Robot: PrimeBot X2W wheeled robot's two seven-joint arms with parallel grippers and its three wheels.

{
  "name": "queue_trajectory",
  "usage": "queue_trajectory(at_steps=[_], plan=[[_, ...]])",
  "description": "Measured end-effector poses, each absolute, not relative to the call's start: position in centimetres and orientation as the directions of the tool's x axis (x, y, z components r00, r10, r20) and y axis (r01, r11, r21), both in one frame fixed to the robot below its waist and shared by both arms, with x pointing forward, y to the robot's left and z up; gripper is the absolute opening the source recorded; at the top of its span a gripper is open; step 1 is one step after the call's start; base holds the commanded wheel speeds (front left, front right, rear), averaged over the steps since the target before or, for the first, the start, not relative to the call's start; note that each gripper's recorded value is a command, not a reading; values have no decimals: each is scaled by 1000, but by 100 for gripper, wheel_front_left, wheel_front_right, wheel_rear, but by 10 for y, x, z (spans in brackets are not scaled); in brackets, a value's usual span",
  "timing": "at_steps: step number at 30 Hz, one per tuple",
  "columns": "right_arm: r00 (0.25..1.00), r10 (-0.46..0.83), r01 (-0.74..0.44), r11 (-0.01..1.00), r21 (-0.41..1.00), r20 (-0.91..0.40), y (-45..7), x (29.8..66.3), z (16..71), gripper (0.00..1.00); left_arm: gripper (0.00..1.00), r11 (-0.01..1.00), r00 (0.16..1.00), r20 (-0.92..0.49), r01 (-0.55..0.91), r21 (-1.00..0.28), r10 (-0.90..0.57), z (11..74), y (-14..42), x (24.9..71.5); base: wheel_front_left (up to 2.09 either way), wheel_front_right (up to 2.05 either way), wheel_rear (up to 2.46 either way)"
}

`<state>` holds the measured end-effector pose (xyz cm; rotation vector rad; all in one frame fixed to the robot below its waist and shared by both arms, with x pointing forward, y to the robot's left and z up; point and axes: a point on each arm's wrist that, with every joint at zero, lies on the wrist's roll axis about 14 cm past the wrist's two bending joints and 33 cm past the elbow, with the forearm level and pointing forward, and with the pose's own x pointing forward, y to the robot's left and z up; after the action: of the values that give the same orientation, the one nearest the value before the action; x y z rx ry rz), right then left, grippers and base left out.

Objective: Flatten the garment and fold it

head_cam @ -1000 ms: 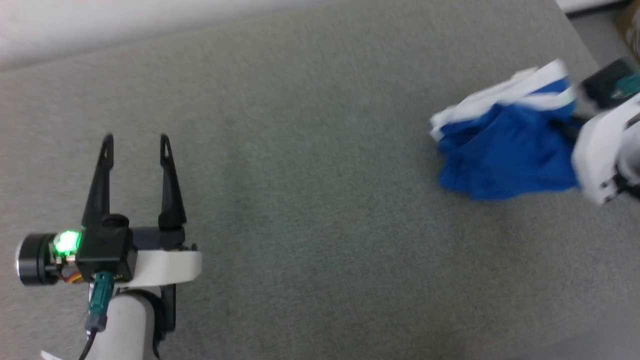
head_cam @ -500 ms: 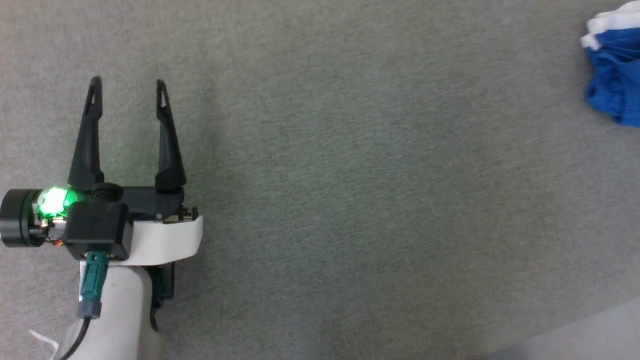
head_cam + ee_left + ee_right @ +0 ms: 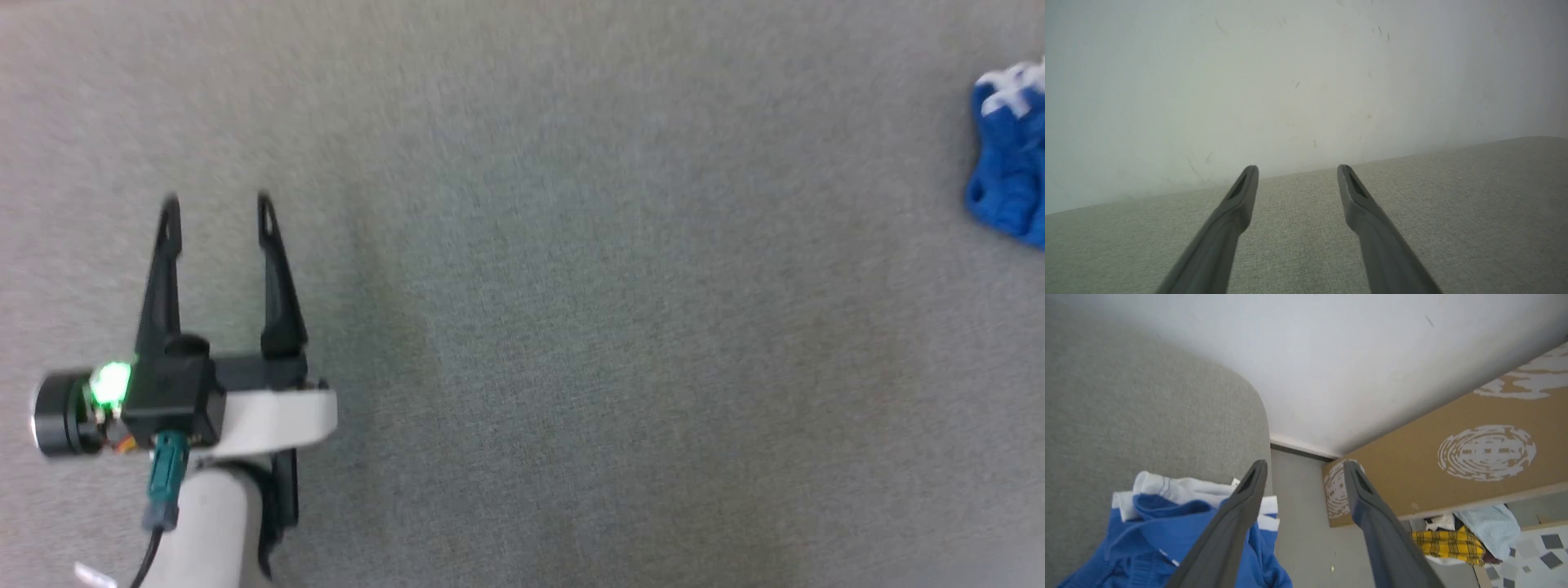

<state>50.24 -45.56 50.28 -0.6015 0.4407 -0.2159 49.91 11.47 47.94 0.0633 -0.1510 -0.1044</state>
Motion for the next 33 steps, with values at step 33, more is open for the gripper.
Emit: queue_trajectory(at_steps=[33], plan=[[973,58,-68,997,35,225,-190,386,556,100,100,992,976,202,-100,78,82,545,192,372,0,0,0]])
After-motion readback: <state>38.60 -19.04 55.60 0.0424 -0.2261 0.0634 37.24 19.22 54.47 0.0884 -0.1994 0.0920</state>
